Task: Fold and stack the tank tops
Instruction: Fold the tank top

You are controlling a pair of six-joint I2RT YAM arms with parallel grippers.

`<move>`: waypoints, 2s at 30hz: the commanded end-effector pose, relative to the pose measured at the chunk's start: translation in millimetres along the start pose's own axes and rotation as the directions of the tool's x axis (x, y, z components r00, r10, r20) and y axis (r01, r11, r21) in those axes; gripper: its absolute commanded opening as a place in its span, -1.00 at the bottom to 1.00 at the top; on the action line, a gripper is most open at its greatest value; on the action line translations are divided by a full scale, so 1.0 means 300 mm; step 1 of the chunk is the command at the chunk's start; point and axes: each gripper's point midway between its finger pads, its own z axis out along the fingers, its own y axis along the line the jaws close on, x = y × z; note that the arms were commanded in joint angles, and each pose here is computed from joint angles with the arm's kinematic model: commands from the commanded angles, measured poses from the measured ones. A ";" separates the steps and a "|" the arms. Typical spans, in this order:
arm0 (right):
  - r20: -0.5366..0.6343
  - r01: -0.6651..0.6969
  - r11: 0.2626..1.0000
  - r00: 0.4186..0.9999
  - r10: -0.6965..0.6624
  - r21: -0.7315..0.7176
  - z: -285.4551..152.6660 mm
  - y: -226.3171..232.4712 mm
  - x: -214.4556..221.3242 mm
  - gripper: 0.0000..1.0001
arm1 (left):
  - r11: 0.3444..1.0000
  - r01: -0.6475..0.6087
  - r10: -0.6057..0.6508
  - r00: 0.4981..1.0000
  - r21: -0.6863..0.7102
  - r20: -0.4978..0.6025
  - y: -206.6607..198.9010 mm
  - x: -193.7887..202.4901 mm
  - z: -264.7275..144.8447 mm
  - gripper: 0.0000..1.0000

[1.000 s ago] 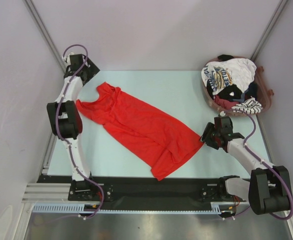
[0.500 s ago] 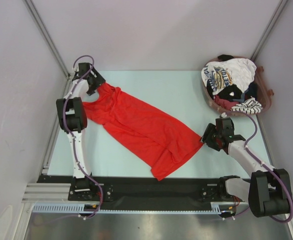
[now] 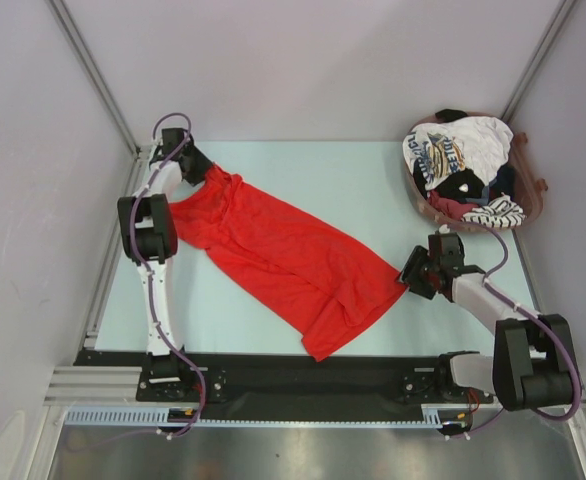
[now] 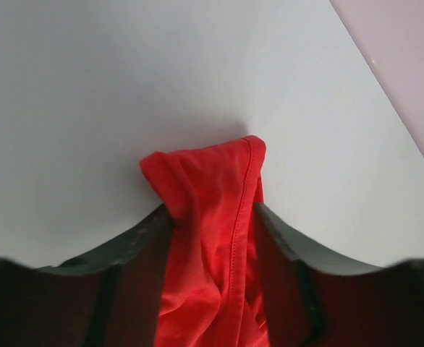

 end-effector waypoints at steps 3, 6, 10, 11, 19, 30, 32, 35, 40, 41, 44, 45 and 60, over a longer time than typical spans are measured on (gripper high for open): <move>0.011 -0.056 0.998 0.998 0.056 -0.029 0.037 0.034 -0.031 0.04 | 0.995 0.045 -0.043 0.999 0.092 -0.025 -0.059 0.022 0.038 -0.24; 0.026 -0.066 0.998 0.997 0.066 -0.015 0.047 0.034 -0.045 -0.20 | 0.991 0.065 -0.061 0.998 0.115 -0.032 -0.071 0.031 0.054 -0.54; 0.033 -0.061 0.998 0.998 0.060 0.023 0.059 0.024 -0.074 -0.77 | 0.989 0.078 -0.075 0.997 0.126 -0.025 -0.073 0.023 0.063 -0.99; 0.040 -0.069 0.997 0.997 0.068 0.034 0.061 0.017 -0.089 -0.87 | 0.988 0.084 -0.082 0.996 0.126 -0.019 -0.073 0.016 0.063 -0.99; 0.087 -0.060 0.995 0.995 0.053 0.083 0.054 0.019 -0.177 -1.00 | 0.976 0.150 -0.164 0.983 0.161 0.081 -0.038 -0.128 0.009 -0.99; 0.193 -0.160 0.973 0.973 0.126 0.167 0.057 -0.033 -0.349 -1.00 | 0.946 0.209 -0.260 0.946 0.248 0.195 -0.033 -0.290 -0.009 -0.99; 0.194 -0.166 0.969 0.972 0.130 0.183 0.061 -0.051 -0.344 -1.00 | 0.945 0.198 -0.251 0.949 0.258 0.192 -0.039 -0.294 0.028 -1.00; 0.215 -0.210 0.955 0.963 0.165 0.208 0.059 -0.103 -0.341 -1.00 | 0.940 0.168 -0.235 0.949 0.297 0.208 -0.099 -0.338 0.046 -0.99; 0.220 -0.223 0.952 0.960 0.176 0.209 0.063 -0.108 -0.366 -0.99 | 0.912 0.197 -0.277 0.943 0.360 0.184 -0.145 -0.332 0.077 -0.86; 0.219 -0.218 0.954 0.960 0.172 0.206 0.061 -0.104 -0.370 -0.87 | 0.911 0.201 -0.279 0.943 0.359 0.180 -0.145 -0.327 0.081 -0.72; 0.225 -0.210 0.956 0.961 0.162 0.207 0.052 -0.102 -0.379 -0.36 | 0.911 0.201 -0.276 0.946 0.360 0.172 -0.144 -0.321 0.072 -0.08; 0.226 -0.207 0.957 0.961 0.159 0.206 0.050 -0.103 -0.379 -0.35 | 0.914 0.202 -0.274 0.947 0.352 0.169 -0.136 -0.313 0.074 0.07; 0.216 -0.062 0.987 0.976 0.029 0.149 -0.063 -0.054 -0.316 -0.21 | 0.962 0.140 -0.190 0.960 0.233 0.206 -0.095 -0.293 -0.158 0.70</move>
